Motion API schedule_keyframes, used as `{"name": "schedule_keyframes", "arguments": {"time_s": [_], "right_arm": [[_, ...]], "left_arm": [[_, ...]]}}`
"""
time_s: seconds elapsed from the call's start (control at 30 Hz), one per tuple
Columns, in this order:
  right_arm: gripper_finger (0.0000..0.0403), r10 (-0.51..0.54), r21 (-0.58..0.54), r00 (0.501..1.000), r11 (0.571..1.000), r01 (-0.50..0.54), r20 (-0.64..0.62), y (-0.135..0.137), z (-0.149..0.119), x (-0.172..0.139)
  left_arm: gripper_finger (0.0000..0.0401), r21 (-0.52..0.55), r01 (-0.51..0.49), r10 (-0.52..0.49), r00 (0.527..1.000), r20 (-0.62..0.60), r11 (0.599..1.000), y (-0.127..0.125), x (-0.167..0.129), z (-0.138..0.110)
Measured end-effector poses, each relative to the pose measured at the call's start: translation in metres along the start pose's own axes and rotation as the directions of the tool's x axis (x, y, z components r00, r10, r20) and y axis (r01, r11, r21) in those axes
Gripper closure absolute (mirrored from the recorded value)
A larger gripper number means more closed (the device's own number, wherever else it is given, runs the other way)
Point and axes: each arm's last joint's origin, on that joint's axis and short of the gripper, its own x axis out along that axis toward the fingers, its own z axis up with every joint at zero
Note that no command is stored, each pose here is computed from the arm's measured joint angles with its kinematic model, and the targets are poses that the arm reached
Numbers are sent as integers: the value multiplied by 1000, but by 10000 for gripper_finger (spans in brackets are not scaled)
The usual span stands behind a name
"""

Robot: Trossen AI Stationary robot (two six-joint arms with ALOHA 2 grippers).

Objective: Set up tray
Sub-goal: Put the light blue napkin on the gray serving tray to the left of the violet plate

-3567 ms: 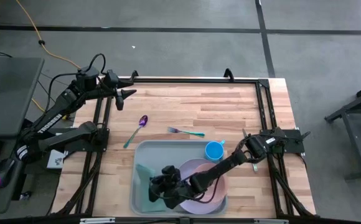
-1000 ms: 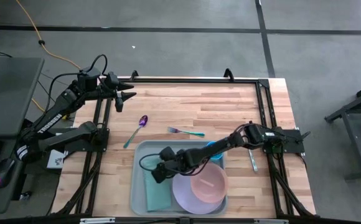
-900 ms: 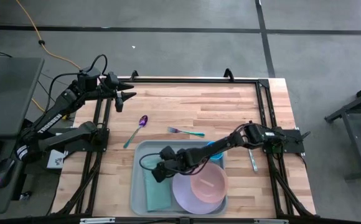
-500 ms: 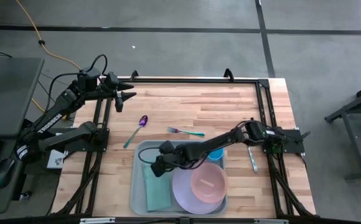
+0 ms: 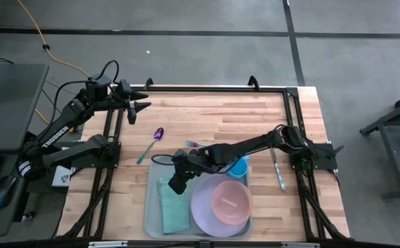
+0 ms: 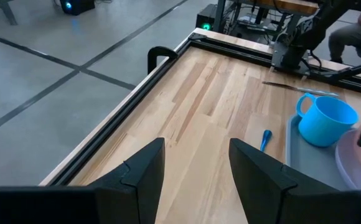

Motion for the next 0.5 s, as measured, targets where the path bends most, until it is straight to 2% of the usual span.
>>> {"name": "schedule_keyframes", "arguments": {"time_s": [0.1, 0.23, 0.5], "right_arm": [[402, 95, -74, 993, 992, -99, -65, 4, 2, -7], [403, 177, -213, 969, 954, -212, -173, 9, -4, -9], [403, 124, -330, 977, 928, -176, -172, 9, -10, -5]], "left_arm": [[190, 0, 16, -16, 1000, 2, 1000, 0, 0, 0], [190, 0, 22, -22, 1000, 3, 1000, -1, 0, 0], [190, -2, 22, -22, 1000, 0, 1000, 0, 1, 0]]}}
